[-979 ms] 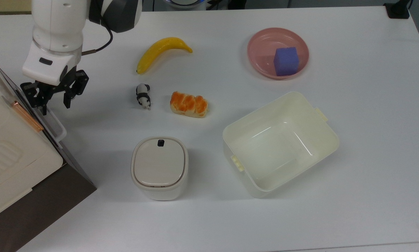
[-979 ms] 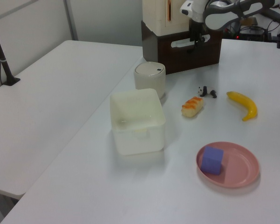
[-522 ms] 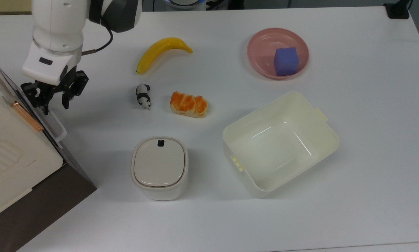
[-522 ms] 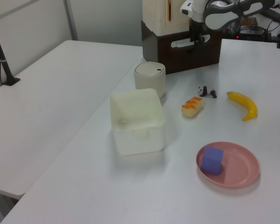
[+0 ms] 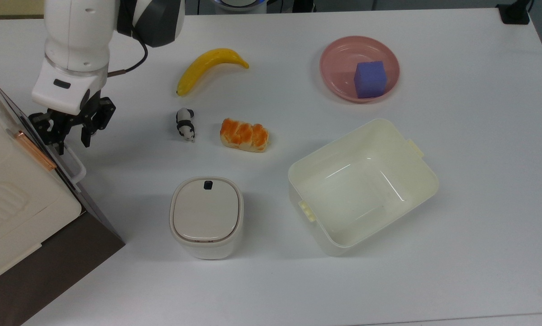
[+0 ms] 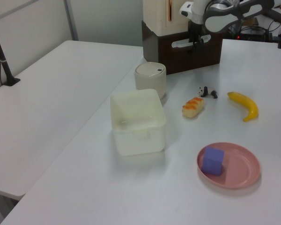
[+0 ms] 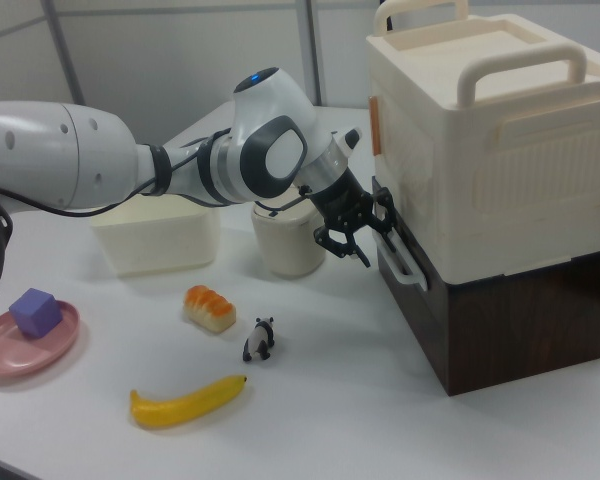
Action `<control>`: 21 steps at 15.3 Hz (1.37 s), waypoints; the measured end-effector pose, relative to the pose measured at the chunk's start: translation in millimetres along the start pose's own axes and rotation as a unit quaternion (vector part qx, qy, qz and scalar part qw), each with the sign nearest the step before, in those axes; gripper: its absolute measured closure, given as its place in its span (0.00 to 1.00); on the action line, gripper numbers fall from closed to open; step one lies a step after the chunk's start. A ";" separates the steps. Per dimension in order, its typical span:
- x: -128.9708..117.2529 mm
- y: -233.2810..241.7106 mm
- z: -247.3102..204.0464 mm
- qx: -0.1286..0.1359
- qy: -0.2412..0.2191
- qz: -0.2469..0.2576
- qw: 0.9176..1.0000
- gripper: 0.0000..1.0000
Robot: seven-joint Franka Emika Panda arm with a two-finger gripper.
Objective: Slide open the drawer
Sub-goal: 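Close the gripper around the drawer handle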
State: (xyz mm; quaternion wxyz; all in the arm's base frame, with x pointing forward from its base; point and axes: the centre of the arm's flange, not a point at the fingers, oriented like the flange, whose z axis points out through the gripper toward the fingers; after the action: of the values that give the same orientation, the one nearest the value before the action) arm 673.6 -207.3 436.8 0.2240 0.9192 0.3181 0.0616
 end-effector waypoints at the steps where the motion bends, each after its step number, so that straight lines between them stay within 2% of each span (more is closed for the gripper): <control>1: 0.7 -0.2 1.1 -0.001 0.002 0.000 1.000 0.50; 4: 1.0 -0.1 1.4 -0.002 0.002 -0.001 1.000 0.51; 8: 1.5 1.4 -0.5 -0.004 0.004 0.000 1.000 0.56; 21: 2.1 3.8 -4.2 -0.009 0.006 -0.004 1.000 0.87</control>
State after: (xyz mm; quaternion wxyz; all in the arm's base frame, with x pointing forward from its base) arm 676.3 -207.1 442.2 0.2303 0.9156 0.3224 0.0687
